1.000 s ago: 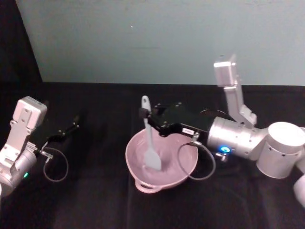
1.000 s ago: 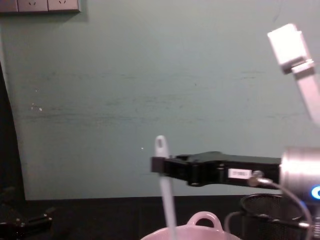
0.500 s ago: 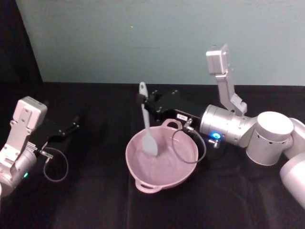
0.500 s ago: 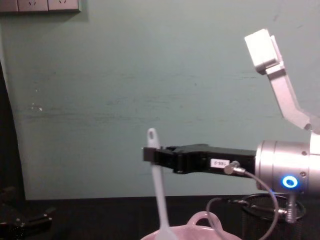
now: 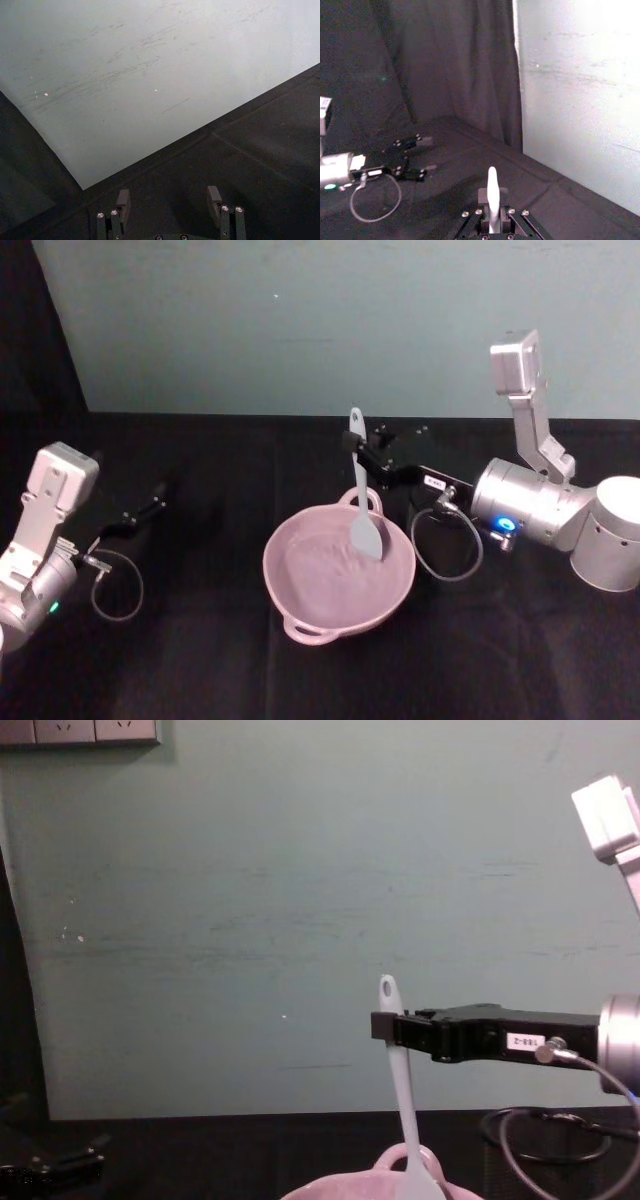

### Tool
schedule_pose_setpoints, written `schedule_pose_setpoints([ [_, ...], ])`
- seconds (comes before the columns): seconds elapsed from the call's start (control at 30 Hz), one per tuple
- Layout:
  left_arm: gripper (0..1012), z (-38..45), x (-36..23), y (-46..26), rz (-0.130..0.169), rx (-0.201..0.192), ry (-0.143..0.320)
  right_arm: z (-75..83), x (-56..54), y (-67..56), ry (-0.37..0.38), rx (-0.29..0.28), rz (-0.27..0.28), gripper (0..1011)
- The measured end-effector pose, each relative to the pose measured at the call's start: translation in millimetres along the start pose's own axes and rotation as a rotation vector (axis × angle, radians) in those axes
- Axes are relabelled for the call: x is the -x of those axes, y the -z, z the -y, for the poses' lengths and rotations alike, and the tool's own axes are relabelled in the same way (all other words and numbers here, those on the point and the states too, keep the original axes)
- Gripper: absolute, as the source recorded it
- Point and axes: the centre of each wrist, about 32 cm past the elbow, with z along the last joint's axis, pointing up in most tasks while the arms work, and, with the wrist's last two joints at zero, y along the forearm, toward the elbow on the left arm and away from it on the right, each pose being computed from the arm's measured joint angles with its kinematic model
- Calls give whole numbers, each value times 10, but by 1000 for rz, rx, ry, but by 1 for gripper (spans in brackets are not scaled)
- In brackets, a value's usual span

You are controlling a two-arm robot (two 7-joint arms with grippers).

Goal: Use the one hand to pick up the spoon and stir the clear water in the bowl.

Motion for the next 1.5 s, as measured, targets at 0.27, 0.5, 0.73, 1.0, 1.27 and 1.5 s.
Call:
schedule_pose_setpoints([
  [0.27,1005,0,0,0,0,0,0,37,154,-60,-72,19,7,121],
  [0.5,1005,0,0,0,0,0,0,-126,327,-35,-164,22,-11,121],
  [0.73,1005,0,0,0,0,0,0,-355,362,7,-208,3,-30,121],
  [1.0,1005,0,0,0,0,0,0,-500,267,19,-197,-8,-39,121],
  [1.27,1005,0,0,0,0,0,0,-496,91,5,-134,-21,-38,121],
  [1.5,1005,0,0,0,0,0,0,-315,-18,10,-62,-20,-37,121],
])
